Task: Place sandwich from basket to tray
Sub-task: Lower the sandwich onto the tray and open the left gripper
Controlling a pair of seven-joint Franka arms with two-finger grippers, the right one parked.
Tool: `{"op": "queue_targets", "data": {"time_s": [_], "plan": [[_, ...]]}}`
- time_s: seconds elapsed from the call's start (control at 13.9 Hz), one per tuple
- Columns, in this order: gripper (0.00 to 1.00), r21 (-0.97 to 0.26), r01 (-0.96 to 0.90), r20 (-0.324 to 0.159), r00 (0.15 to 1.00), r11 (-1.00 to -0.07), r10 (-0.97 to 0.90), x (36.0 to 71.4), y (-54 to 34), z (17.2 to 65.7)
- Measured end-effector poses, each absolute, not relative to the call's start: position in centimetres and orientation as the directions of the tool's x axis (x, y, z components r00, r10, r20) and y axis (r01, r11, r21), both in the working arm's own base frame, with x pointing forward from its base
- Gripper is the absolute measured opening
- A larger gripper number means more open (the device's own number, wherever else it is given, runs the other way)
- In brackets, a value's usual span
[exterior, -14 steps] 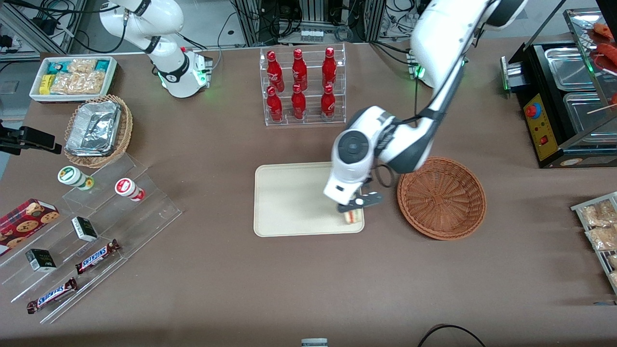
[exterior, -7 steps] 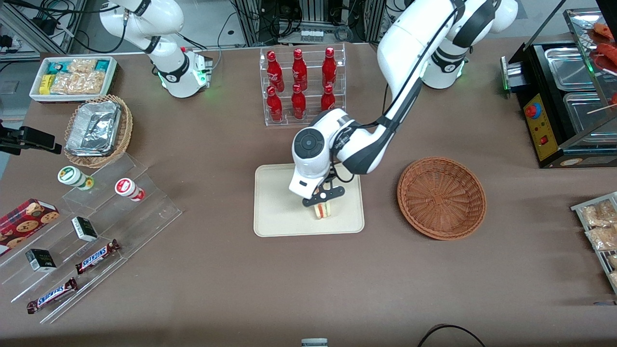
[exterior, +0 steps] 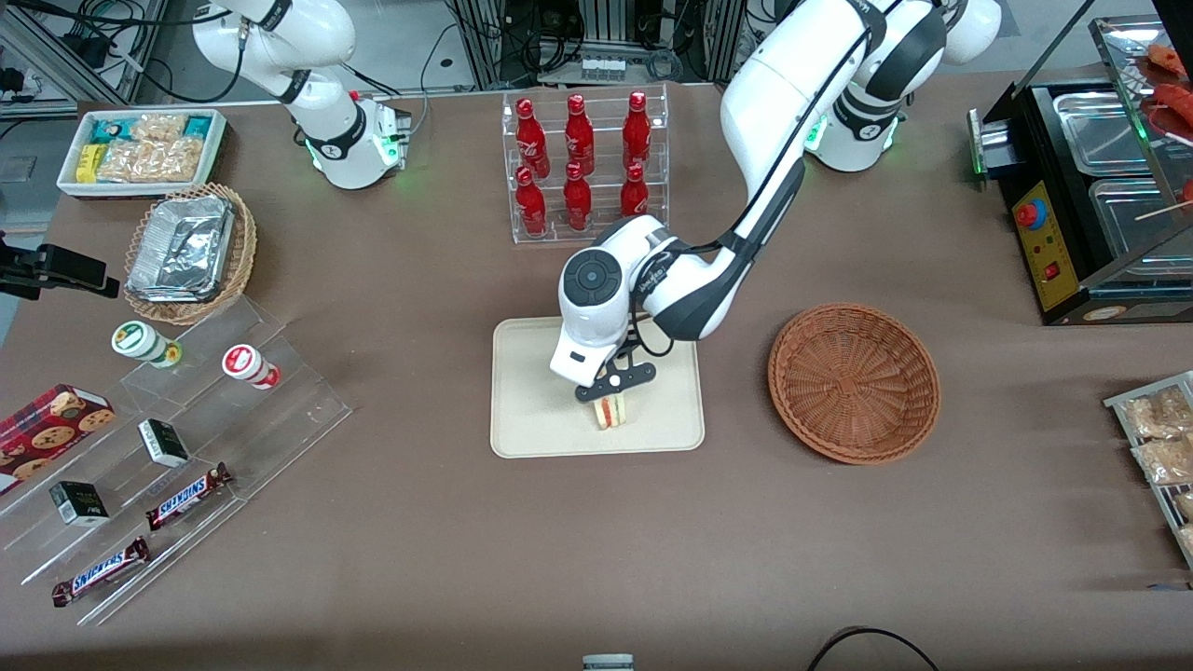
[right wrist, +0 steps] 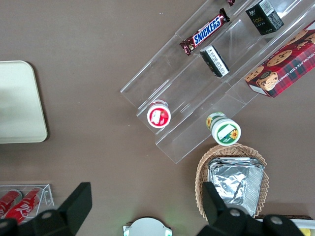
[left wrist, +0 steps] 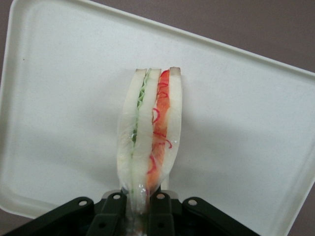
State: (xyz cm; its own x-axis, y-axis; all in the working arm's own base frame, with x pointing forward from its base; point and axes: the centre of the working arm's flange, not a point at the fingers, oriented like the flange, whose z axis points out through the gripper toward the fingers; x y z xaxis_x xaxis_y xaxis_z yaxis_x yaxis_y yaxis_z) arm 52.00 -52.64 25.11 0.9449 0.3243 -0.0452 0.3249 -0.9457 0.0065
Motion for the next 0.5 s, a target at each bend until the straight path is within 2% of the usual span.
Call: {"op": "queue_targets", "data": {"time_s": [0.22, 0.29, 0.5], "plan": [[0.15, 0.008, 0.329, -0.045, 0.943, -0.944, 0.329, 52.02, -52.67, 24.72], [0.19, 0.008, 0.329, -0.046, 0.943, -0.944, 0.329, 52.02, -52.67, 24.68], [0.47, 0.017, 0.33, -0.041, 0.943, -0.944, 0.329, 52.2, -52.8, 25.11]]}}
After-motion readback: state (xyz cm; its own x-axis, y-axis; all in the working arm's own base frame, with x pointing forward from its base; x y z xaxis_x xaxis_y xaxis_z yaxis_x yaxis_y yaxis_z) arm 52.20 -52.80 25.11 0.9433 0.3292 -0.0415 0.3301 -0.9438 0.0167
